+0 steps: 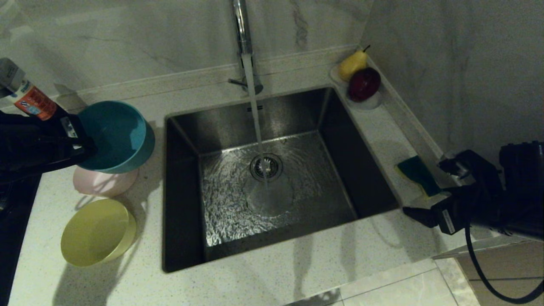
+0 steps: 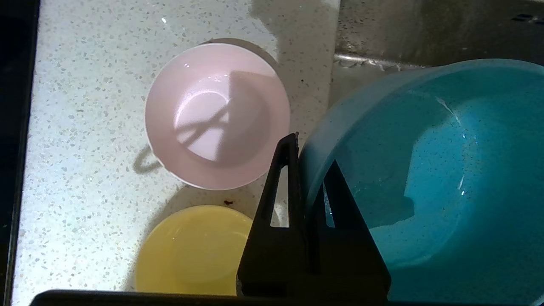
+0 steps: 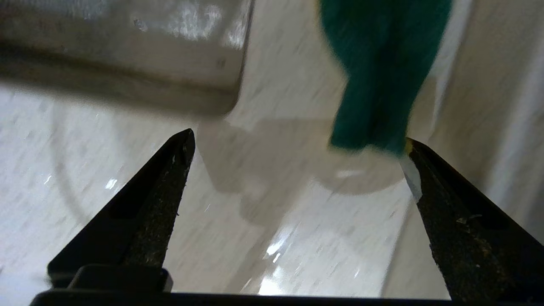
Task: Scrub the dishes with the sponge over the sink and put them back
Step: Pick up a bowl and the sponge
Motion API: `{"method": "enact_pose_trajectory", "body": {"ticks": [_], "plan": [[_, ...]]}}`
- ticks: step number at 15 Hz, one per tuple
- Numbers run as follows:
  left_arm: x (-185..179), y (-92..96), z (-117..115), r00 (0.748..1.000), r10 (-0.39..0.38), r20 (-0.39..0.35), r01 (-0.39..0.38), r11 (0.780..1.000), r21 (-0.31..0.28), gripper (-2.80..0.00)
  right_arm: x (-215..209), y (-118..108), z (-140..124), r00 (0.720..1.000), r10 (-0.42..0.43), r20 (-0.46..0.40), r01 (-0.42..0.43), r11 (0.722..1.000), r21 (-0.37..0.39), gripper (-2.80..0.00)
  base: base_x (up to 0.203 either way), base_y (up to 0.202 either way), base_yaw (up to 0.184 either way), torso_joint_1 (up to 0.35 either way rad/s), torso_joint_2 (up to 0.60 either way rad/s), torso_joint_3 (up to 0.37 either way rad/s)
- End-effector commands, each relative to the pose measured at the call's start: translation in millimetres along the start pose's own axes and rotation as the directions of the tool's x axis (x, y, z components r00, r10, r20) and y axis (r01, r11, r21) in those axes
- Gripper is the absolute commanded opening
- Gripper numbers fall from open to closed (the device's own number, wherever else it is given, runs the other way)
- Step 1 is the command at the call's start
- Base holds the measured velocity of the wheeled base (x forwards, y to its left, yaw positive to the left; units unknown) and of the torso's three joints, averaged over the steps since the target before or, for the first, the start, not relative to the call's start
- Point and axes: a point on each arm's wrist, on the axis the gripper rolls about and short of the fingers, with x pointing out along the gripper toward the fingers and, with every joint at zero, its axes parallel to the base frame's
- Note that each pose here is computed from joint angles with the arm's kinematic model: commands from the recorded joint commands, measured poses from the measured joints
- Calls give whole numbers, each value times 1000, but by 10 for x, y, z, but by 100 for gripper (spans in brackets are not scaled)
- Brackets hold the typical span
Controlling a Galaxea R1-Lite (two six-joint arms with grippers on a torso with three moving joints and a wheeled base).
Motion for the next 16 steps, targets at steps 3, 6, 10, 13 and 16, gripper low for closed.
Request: {"method": "enact_pose_trajectory", "body": {"ticks": [3,6,10,13,16], "plan": [[-14,-3,22,1000,-3,9,3,1000,-3,-280,135,-77,-21,1000,-9,16,9,1000,-23,0,0,0,0,0,0,0],[-15,-4,24,1000,-3,10,3,1000,-4,-280,141,-93,-1,1000,-3,25,4,999,-37,0,0,0,0,0,0,0],[-15,-15,56,1000,-6,19,6,1000,-7,-280,157,-96,4,1000,-3,25,4,999,-37,0,0,0,0,0,0,0],[-13,-14,54,1000,-6,19,6,1000,-7,-280,177,-101,14,1000,-4,24,5,999,-38,0,0,0,0,0,0,0],[-10,-16,56,1000,-6,19,6,1000,-9,-280,177,-108,10,1000,-5,21,6,999,-37,-280,0,0,0,0,0,0]]}}
